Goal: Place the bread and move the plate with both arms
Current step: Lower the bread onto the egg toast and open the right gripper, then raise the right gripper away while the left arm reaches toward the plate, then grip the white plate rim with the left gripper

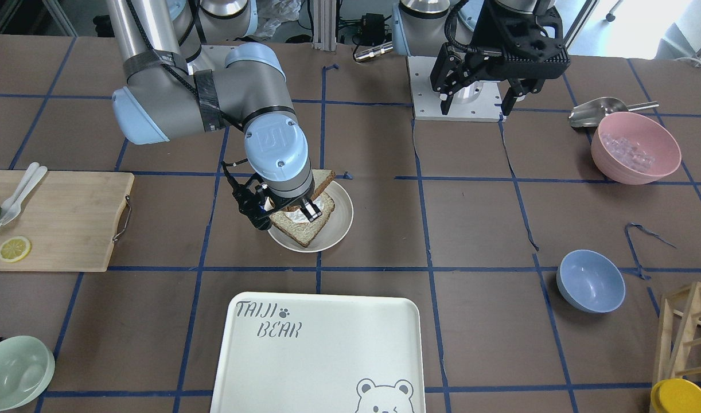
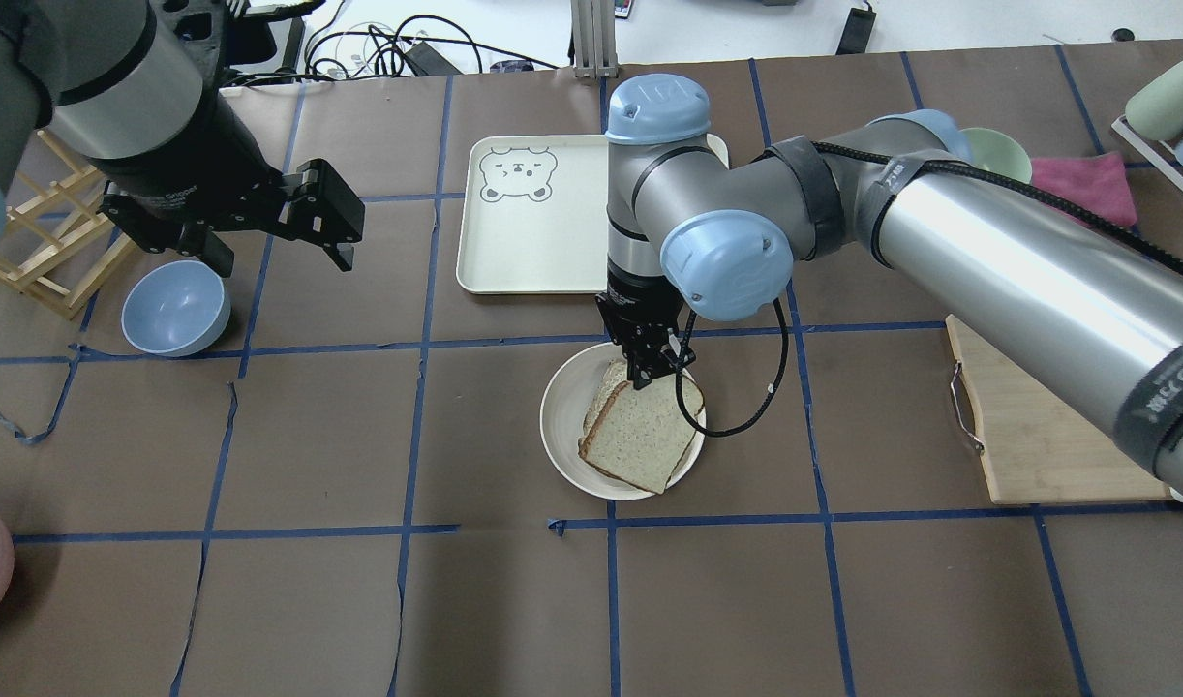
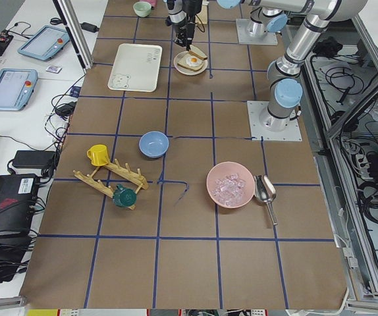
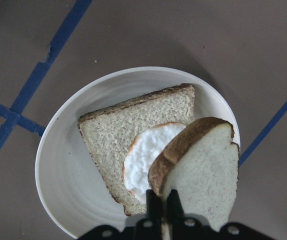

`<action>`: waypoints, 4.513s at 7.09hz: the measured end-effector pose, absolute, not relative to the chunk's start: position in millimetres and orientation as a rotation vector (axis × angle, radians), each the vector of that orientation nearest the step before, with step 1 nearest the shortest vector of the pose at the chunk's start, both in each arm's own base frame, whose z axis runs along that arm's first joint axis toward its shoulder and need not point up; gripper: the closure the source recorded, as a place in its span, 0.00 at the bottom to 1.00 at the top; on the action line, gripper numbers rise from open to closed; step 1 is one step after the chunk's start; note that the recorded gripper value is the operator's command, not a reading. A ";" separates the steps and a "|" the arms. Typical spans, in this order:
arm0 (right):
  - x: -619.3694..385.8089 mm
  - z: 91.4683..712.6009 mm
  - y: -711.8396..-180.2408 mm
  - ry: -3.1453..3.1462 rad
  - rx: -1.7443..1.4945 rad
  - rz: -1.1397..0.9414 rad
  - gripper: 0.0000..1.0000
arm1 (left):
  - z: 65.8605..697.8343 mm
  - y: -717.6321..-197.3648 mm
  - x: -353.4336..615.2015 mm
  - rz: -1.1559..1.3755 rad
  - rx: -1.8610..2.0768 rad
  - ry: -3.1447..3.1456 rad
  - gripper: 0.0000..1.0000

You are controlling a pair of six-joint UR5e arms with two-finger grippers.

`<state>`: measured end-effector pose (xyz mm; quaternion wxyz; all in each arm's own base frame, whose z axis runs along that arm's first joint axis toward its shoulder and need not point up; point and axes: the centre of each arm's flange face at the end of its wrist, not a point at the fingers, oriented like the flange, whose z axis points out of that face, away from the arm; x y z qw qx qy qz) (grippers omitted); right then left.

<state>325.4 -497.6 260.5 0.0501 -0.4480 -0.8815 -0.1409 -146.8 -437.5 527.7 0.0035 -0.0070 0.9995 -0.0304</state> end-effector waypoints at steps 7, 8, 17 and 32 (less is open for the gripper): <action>323.4 263.5 -518.9 -2.769 -1.353 -0.239 0.00 | 527.8 -437.6 -146.4 -0.095 -0.023 3.133 0.00; 316.3 273.0 -523.6 -2.794 -1.313 -0.197 0.00 | 527.9 -437.5 -146.6 -0.096 -0.023 3.135 0.00; 184.2 417.1 -526.0 -3.120 -0.222 0.072 0.00 | 402.5 -470.8 -155.9 0.147 -0.035 3.154 0.00; 134.7 491.7 -479.3 -3.165 0.021 0.058 0.00 | 173.1 -442.8 -263.0 0.343 -0.343 3.263 0.95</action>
